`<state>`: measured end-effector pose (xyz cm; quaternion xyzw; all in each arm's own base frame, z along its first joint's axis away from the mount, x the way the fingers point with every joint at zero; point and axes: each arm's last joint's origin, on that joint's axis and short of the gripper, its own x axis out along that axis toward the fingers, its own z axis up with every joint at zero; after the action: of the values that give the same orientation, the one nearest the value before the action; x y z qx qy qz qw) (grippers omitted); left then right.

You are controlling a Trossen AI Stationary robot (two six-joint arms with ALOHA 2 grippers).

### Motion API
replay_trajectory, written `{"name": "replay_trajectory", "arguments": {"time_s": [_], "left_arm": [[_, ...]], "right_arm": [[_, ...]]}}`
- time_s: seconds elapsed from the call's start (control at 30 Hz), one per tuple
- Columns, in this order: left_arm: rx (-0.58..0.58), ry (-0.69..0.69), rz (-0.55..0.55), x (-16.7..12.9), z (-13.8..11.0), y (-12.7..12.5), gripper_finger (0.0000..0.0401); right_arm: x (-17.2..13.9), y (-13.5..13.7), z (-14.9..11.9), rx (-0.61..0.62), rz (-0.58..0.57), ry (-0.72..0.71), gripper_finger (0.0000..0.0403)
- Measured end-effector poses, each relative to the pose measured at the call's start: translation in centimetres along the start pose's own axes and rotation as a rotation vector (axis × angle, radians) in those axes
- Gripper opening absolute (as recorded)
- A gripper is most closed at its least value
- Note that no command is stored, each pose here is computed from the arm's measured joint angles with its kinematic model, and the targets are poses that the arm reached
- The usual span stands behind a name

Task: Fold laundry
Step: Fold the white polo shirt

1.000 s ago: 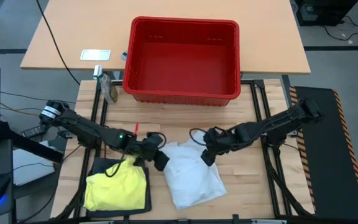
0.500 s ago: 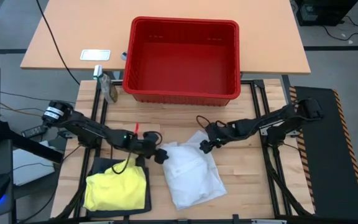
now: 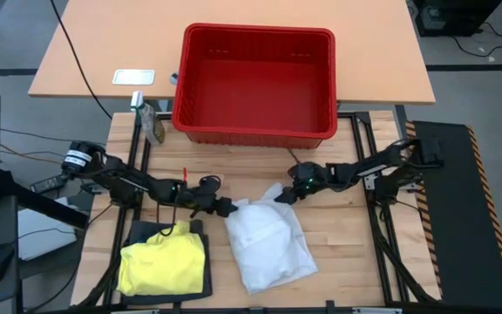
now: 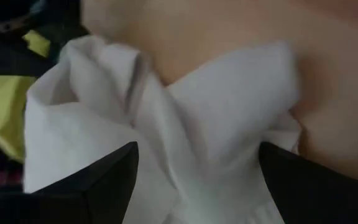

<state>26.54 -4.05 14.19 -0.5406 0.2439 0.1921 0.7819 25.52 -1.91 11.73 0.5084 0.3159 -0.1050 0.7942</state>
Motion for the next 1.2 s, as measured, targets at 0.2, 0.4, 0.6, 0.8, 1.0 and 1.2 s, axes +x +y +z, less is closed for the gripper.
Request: {"name": "replay_trajectory", "arguments": {"time_s": [0.2, 0.4, 0.6, 0.8, 1.0, 1.2], "left_arm": [[0.138, 0.024, -0.112, 2.4, -0.2, -2.5, 0.0221], [0.237, 0.158, -0.089, 4.1, -0.6, -4.4, 0.0141], [0.472, 0.199, 0.025, 3.2, 0.6, -8.4, 0.004], [0.79, 0.167, 0.132, -0.2, 2.3, -14.3, 0.0014], [1.13, 0.115, 0.187, -3.2, 2.4, -18.0, 0.0016], [1.285, 0.043, 0.306, -3.2, -0.7, -17.4, 0.0016]], "right_arm": [[3.1, 0.9, -0.9, -0.115, 0.078, 0.117, 0.0316], [4.4, 2.8, -1.7, -0.296, 0.115, 0.161, 0.019], [2.8, 4.8, -1.6, -0.423, 0.212, 0.125, 0.0021], [0.0, 7.8, -1.6, -0.727, 0.309, -0.019, 0.0014], [-4.1, 10.6, -2.9, -1.114, 0.224, -0.253, 0.0014], [-6.8, 12.1, -6.1, -1.317, 0.099, -0.364, 0.0014]]}}
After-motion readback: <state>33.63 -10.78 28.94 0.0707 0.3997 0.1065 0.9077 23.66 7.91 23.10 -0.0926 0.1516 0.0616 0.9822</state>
